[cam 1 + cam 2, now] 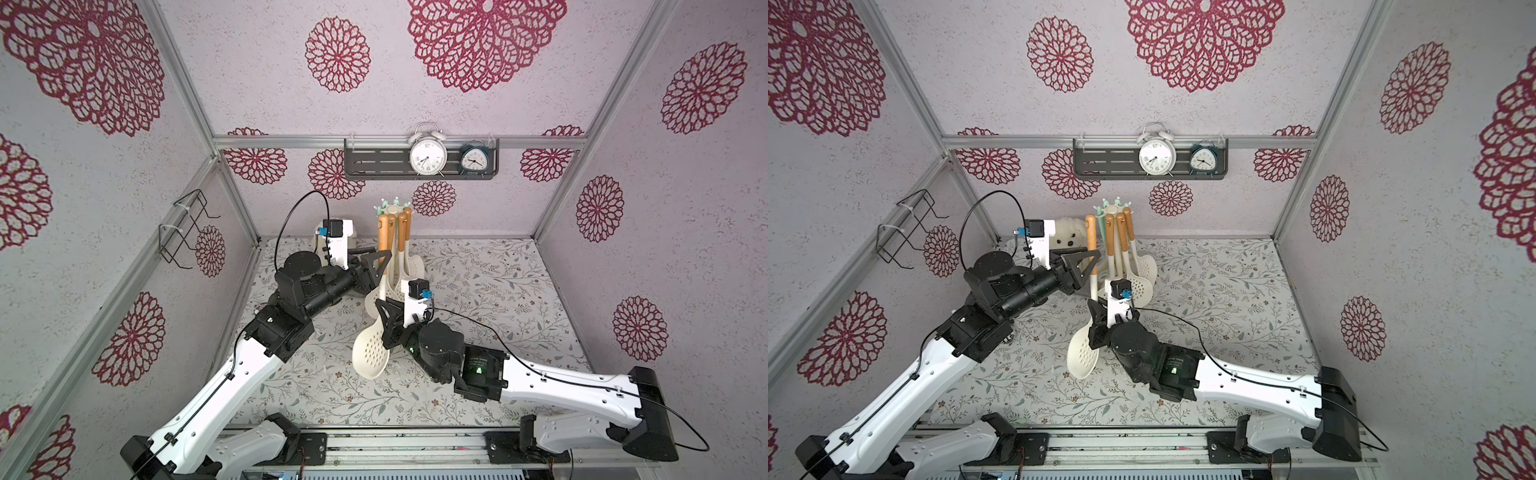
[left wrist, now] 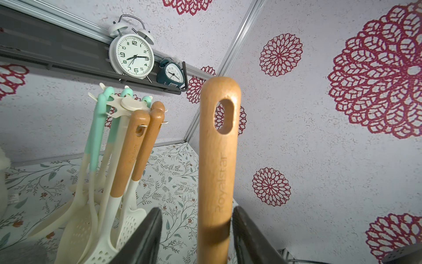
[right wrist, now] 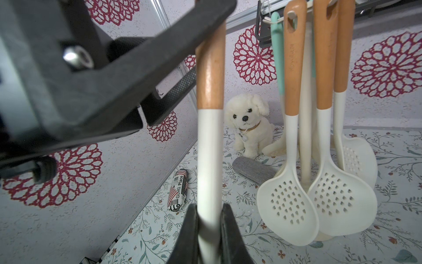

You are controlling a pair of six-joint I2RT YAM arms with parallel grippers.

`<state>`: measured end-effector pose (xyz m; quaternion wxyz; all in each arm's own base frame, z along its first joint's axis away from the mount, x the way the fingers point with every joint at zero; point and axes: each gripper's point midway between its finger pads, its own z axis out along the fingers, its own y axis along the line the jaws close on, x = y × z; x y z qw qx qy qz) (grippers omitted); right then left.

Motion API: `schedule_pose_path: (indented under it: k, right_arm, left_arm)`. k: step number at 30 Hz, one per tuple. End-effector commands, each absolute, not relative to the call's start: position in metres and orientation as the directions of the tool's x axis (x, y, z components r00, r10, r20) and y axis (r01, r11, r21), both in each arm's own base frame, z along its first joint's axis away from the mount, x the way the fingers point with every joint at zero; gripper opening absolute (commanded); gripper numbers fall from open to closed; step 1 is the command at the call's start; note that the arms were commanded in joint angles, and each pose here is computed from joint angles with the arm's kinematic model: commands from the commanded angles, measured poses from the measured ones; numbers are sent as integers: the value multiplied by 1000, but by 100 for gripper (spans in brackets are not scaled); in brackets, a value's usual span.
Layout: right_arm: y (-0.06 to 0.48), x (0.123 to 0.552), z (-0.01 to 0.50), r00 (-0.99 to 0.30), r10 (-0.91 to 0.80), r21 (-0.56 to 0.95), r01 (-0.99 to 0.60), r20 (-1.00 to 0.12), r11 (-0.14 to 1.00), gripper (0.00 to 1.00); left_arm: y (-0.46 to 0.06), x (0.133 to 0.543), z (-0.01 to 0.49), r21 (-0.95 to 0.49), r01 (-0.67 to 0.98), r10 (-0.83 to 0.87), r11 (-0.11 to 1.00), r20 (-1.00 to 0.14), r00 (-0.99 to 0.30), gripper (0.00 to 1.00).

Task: Hang the skimmer on the kitchen utensil rack
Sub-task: Pick up the skimmer from the center of the board.

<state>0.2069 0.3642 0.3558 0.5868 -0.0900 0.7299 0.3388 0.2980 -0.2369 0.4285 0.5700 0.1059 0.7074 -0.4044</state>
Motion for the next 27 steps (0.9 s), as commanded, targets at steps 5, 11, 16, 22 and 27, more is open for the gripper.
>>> schedule_pose_path:
  k: [5, 11, 16, 22, 27]
  right_arm:
    - [360, 207, 396, -257, 378, 457, -530, -889, 714, 0]
    - [358, 208, 392, -263, 377, 459, -524, -888, 717, 0]
    - [355, 209, 390, -265, 383, 466, -525, -885, 712, 0]
    - [353, 203, 387, -228, 325, 396, -593, -918, 701, 64]
    - [330, 203, 363, -207, 213, 296, -594, -955, 748, 84]
  left_arm:
    - [-247, 298, 422, -456, 623, -310, 636, -890, -334, 42]
    - [-246, 298, 419, -453, 612, -310, 648, -891, -332, 14]
    - [-241, 296, 422, -440, 607, -299, 662, -898, -324, 0]
    - [-230, 287, 419, -389, 593, -216, 705, -914, -343, 0]
    - [-221, 279, 404, -359, 586, -110, 726, -902, -417, 0]
